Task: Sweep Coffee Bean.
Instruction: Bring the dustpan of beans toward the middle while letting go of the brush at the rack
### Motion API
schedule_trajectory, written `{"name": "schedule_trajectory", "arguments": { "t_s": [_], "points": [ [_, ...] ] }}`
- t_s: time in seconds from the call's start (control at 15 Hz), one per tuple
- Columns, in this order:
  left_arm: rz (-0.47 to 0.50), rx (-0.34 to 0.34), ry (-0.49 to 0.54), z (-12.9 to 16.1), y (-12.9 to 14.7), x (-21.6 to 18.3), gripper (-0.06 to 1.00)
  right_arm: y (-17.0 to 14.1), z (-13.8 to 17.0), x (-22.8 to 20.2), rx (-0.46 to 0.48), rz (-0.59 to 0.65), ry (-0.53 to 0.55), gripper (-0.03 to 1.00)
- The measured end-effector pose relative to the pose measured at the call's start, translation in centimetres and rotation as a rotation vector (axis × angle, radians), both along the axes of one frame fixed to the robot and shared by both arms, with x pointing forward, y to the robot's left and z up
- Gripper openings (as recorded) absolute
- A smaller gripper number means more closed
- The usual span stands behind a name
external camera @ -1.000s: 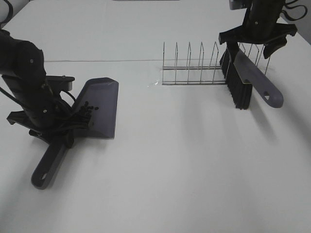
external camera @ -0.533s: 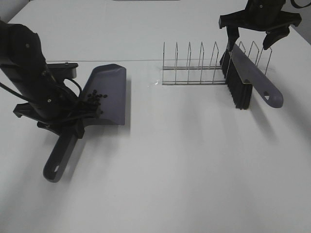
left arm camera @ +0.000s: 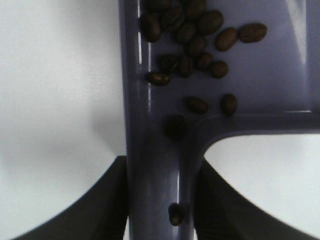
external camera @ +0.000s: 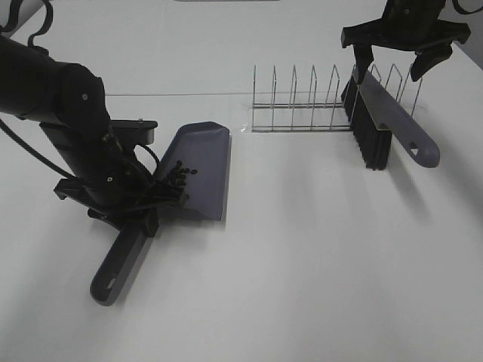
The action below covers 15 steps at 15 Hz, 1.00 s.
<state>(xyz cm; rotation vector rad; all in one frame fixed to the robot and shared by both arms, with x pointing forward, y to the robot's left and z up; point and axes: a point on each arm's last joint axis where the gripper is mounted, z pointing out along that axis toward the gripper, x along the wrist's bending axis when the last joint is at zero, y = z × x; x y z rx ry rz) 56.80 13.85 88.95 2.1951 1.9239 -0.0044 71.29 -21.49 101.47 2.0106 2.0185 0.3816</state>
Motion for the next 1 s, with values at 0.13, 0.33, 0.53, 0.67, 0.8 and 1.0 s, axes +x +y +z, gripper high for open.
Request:
{"name": "schedule_trajectory", "arguments": {
  "t_s": [0.13,0.33,0.53,0.67,0.8,1.0],
  "points": [
    [0.000,0.000,-0.001,0.0,0.0,0.0,0.37,0.0,0.0,0.0,-0.002,0.002,0.004,0.80],
    [0.001,-0.002,-0.004,0.0,0.0,0.0,0.53,0.0,-0.1,-0.2,-0.006,0.002,0.021,0.80],
    [0.001,-0.003,-0.005,0.0,0.0,0.0,0.55,-0.1,0.5,-0.6,-0.009,0.001,0.037,0.80],
    [-0.001,-0.015,-0.034,1.4,0.0,0.0,0.55,-0.2,2.4,-1.2,-0.007,0.008,0.008,0.80],
    [-0.021,-0.020,-0.093,4.1,0.3,-0.2,0.55,-0.4,4.3,-2.3,-0.003,0.017,0.010,0.80],
    [-0.072,0.009,-0.173,9.4,1.4,-1.7,0.55,-0.2,5.9,-3.2,0.032,0.056,-0.006,0.80]
  ]
}}
